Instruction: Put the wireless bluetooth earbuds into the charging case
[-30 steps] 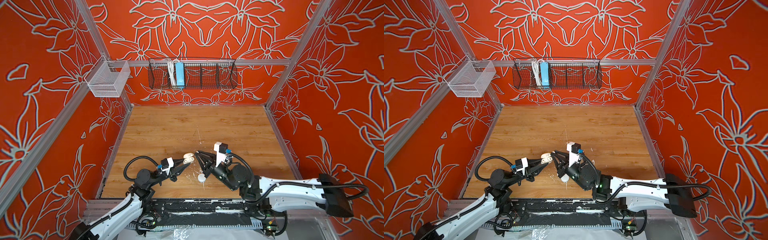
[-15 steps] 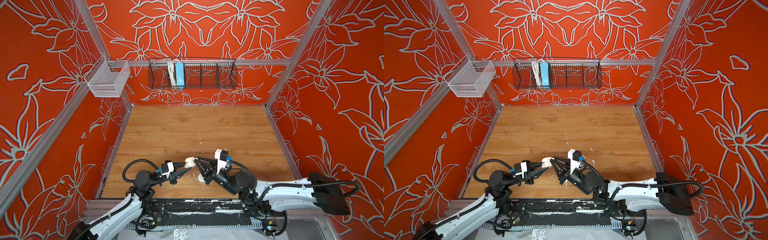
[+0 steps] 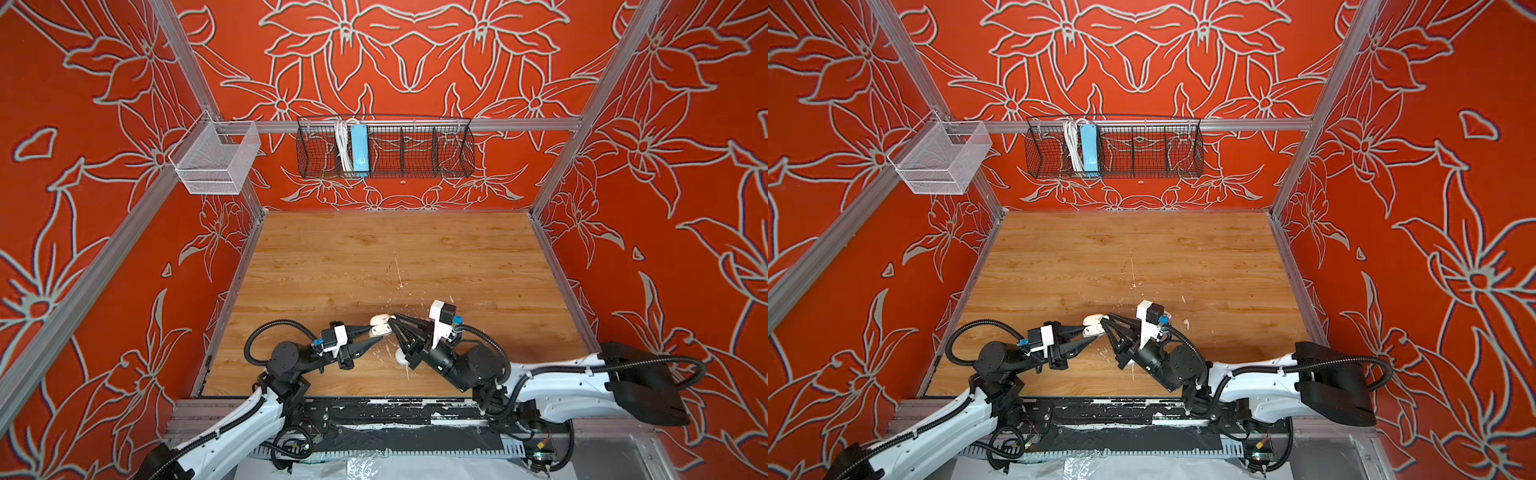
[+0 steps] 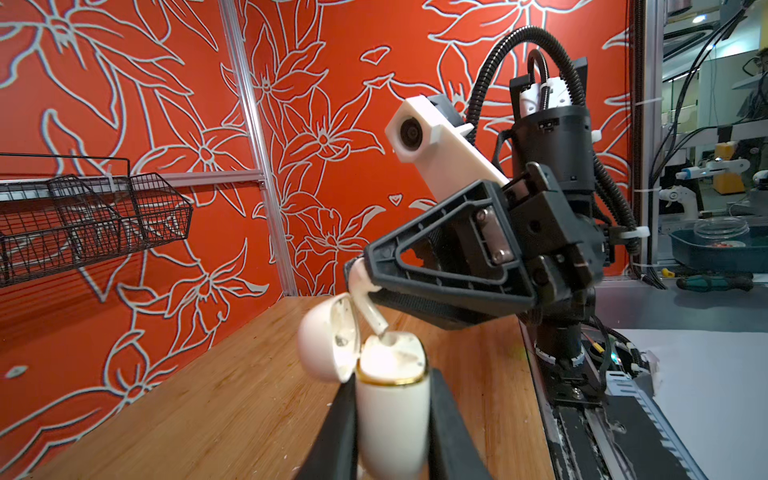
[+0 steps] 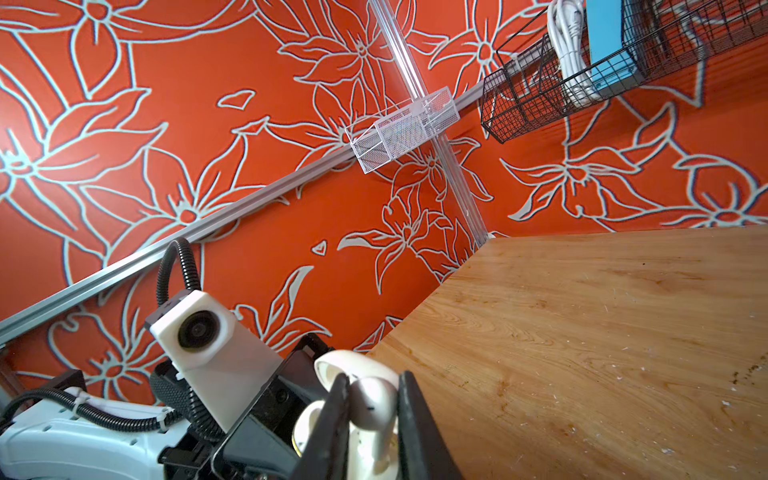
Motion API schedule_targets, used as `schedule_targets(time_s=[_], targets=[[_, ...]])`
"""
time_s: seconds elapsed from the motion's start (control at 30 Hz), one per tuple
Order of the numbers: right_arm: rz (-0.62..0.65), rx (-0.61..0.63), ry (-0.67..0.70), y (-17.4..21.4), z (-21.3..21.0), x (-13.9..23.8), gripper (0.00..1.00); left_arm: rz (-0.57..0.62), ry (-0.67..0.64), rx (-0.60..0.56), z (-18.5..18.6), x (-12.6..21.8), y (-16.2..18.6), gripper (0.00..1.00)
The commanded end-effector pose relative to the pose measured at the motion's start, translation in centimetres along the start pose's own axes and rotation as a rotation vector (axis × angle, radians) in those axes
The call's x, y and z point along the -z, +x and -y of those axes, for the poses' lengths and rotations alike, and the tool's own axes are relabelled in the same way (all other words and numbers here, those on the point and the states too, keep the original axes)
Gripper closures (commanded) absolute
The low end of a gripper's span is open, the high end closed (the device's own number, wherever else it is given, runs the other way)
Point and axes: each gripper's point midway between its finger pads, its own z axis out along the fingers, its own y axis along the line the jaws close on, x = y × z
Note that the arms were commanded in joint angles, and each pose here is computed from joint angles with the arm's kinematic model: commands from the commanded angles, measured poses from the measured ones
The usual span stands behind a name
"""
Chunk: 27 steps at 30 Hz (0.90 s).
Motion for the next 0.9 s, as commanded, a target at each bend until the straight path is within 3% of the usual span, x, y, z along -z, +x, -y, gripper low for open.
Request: schedule_targets(time_s=[0.0, 0.87], targets=[[0.005, 0.008, 0.030, 0.4, 0.5, 0.4, 0.92, 0.048, -0.001, -0.039, 0.1, -0.1, -1.6, 1.00], [0.002, 0.116, 0.163, 3.3, 0.7, -0.2, 0.94, 0.056, -0.085, -0.038, -0.9, 0.4, -2.1, 1.00]])
